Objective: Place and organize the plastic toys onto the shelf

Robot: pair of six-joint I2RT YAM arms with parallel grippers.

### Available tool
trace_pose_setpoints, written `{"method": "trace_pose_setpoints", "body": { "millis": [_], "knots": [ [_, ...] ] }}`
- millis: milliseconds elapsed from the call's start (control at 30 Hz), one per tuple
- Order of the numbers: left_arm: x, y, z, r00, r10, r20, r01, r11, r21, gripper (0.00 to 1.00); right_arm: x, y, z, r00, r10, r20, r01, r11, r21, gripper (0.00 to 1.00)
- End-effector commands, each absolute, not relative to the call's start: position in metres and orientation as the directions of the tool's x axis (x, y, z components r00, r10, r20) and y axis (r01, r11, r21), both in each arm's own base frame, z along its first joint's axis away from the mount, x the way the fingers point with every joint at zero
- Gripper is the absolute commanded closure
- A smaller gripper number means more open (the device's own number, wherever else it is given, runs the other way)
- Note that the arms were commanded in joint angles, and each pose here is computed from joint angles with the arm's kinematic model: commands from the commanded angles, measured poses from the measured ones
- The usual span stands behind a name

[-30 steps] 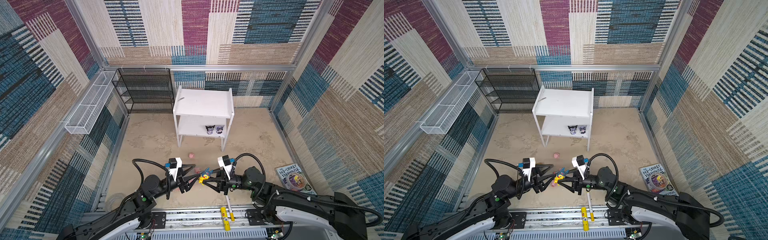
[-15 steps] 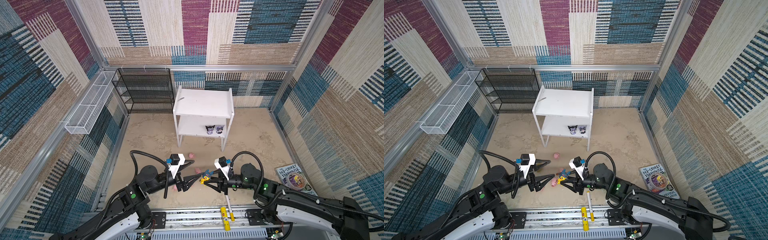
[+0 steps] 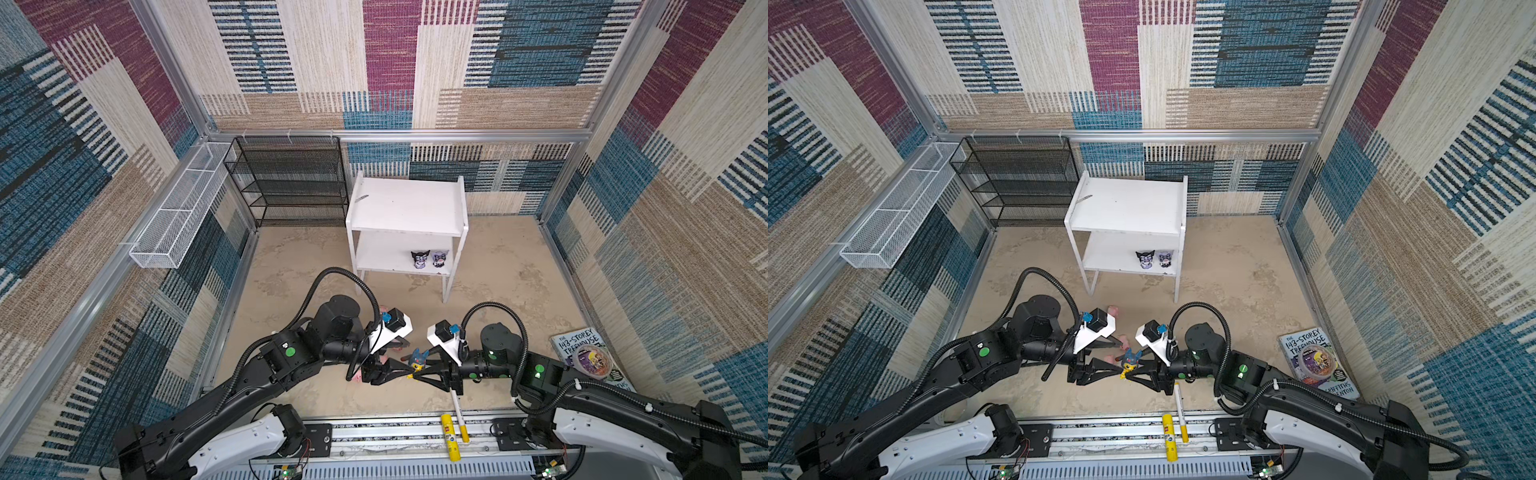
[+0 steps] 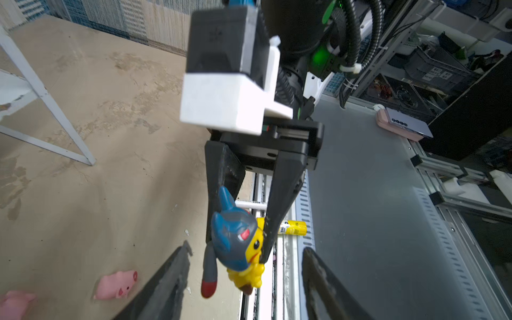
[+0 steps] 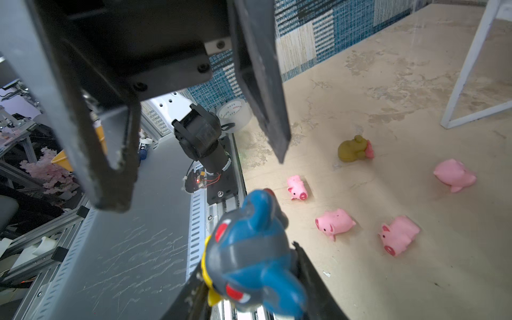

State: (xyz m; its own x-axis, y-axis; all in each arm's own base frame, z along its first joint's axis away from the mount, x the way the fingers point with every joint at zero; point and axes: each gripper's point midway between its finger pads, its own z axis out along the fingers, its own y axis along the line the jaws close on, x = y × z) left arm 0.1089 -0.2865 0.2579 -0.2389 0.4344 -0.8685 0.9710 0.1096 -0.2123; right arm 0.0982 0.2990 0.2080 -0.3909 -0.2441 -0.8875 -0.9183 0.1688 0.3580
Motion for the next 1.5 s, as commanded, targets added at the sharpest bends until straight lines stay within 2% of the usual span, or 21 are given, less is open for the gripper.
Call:
{"method": "trace_pose_setpoints", "body": {
  "millis": [0, 133, 333, 600, 667, 833, 933, 1267, 1467],
  "knots": [
    [0.098, -0.287, 0.253, -0.231, 0.465, -0.855, 0.970, 0.044, -0.238, 0.35, 0.093, 0.301, 0.220, -0.359, -0.231, -0.904, -0.933, 0.122, 0.339, 0.71],
    [0.096, -0.292, 0.252, -0.250, 0.467, -0.848, 0.962, 0.024, -0.270, 0.38, 0.093, 0.303, 0.222, -0.351, -0.237, -0.906, -0.936, 0.115, 0.333, 0.71],
    [0.097, -0.301, 0.253, -0.258, 0.443, -0.858, 0.959, 0.009, -0.284, 0.50, 0.093, 0.307, 0.222, -0.347, -0.244, -0.906, -0.938, 0.097, 0.333, 0.71],
    [0.094, -0.307, 0.243, -0.279, 0.481, -0.831, 0.946, -0.009, -0.323, 0.52, 0.093, 0.310, 0.227, -0.338, -0.230, -0.913, -0.941, 0.084, 0.327, 0.72],
    [0.094, -0.306, 0.241, -0.278, 0.492, -0.825, 0.947, -0.005, -0.322, 0.56, 0.093, 0.310, 0.228, -0.336, -0.228, -0.914, -0.942, 0.083, 0.326, 0.72],
    [0.096, -0.306, 0.240, -0.275, 0.495, -0.824, 0.949, 0.000, -0.316, 0.76, 0.093, 0.309, 0.228, -0.335, -0.228, -0.914, -0.942, 0.082, 0.324, 0.72],
    [0.096, -0.306, 0.240, -0.277, 0.497, -0.823, 0.947, -0.003, -0.320, 0.82, 0.094, 0.309, 0.228, -0.337, -0.222, -0.915, -0.942, 0.088, 0.325, 0.72],
    [0.096, -0.305, 0.240, -0.274, 0.493, -0.826, 0.949, 0.002, -0.314, 0.92, 0.096, 0.310, 0.228, -0.345, -0.205, -0.916, -0.938, 0.099, 0.331, 0.70],
    [0.099, -0.305, 0.244, -0.260, 0.469, -0.844, 0.958, 0.017, -0.286, 0.94, 0.095, 0.310, 0.227, -0.353, -0.202, -0.914, -0.936, 0.090, 0.342, 0.61]
  ]
}}
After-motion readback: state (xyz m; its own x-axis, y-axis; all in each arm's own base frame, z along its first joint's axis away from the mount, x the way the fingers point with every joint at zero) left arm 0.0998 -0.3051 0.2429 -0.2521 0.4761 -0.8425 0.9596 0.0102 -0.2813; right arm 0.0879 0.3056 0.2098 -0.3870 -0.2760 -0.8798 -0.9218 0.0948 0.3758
